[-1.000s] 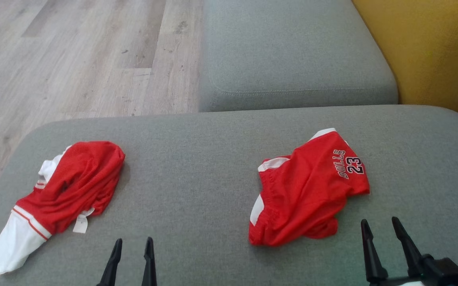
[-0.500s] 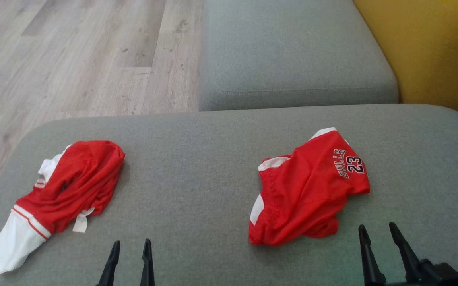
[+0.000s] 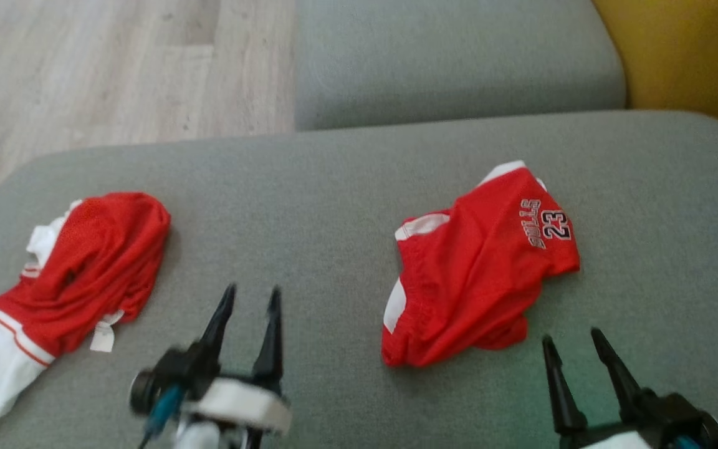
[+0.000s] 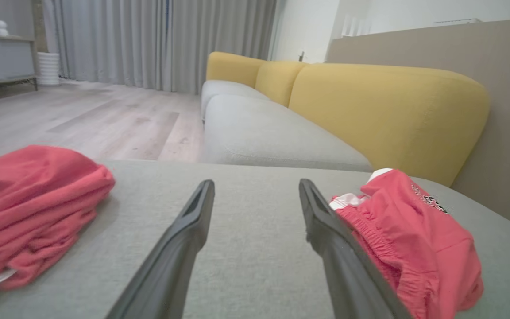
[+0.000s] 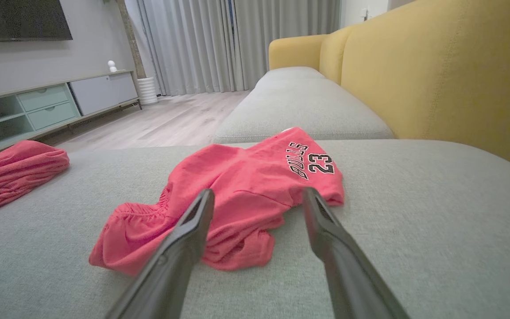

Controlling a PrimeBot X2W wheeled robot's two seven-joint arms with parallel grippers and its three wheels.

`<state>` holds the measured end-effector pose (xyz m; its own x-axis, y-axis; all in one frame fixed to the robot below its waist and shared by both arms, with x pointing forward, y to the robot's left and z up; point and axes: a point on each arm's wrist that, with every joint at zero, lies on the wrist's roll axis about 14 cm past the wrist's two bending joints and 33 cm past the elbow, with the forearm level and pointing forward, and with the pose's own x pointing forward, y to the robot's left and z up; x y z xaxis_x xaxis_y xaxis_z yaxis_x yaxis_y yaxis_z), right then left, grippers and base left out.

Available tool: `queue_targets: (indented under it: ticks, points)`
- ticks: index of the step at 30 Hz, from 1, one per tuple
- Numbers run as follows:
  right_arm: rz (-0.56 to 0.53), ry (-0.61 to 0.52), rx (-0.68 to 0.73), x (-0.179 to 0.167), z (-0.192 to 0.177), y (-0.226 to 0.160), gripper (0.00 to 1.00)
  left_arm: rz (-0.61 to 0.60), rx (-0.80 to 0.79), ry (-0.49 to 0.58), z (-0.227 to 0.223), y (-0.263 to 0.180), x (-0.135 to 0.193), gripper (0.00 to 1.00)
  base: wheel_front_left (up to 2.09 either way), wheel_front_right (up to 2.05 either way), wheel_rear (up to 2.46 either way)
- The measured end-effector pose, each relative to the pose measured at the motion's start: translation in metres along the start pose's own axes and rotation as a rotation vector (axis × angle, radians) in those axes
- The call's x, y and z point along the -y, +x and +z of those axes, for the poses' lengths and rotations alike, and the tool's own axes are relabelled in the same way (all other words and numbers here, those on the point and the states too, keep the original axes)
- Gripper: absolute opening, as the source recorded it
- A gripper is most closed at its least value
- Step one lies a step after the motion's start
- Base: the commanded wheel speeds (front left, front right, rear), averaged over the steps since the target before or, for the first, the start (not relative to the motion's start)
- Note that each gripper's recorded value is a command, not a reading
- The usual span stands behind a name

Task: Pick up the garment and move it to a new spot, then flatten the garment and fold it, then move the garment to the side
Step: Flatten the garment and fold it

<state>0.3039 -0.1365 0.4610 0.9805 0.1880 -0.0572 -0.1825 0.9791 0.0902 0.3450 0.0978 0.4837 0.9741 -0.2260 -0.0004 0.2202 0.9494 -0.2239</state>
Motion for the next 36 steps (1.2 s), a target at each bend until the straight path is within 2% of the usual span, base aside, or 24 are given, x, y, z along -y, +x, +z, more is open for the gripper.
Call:
queue_targets:
  ticks: [4,9,17,22,31,32,33,34,35,36]
  points:
    - [0.016,-0.012,-0.002,-0.003,0.001,0.013,1.0,-0.114,-0.053,-0.013,-0.004,0.039,0.026,1.0,0.0,0.0,0.0]
    - [0.031,-0.012,-0.024,-0.004,-0.004,0.032,1.0,-0.256,-0.239,-0.062,-0.025,0.09,0.061,1.0,0.0,0.0,0.0]
    - [0.021,-0.021,-0.045,0.005,-0.01,0.053,1.0,-0.381,-0.505,-0.169,-0.065,0.123,0.098,1.0,0.0,0.0,0.0]
    - [0.01,-0.025,-0.061,0.01,-0.014,0.057,1.0,-0.425,-0.596,-0.201,-0.086,0.133,0.115,1.0,0.0,0.0,0.0]
    - [-0.045,-0.036,-0.077,0.028,-0.017,0.056,1.0,-0.431,-0.682,-0.114,-0.121,0.145,0.12,1.0,0.0,0.0,0.0]
    - [-0.05,-0.036,-0.079,0.029,-0.018,0.056,1.0,-0.434,-0.691,-0.106,-0.124,0.145,0.12,0.87,0.0,0.0,0.0]
    - [-0.053,-0.037,-0.081,0.03,-0.018,0.055,1.0,-0.433,-0.699,-0.11,-0.126,0.145,0.121,0.42,0.0,0.0,0.0]
    - [-0.056,-0.037,-0.082,0.031,-0.018,0.054,1.0,-0.433,-0.707,-0.107,-0.128,0.144,0.121,0.31,0.0,0.0,0.0]
    - [-0.059,-0.038,-0.082,0.032,-0.018,0.053,1.0,-0.435,-0.713,-0.098,-0.13,0.144,0.121,0.09,0.0,0.0,0.0]
    - [-0.06,-0.038,-0.082,0.032,-0.018,0.053,1.0,-0.439,-0.718,-0.095,-0.131,0.143,0.122,0.0,0.0,0.0,0.0]
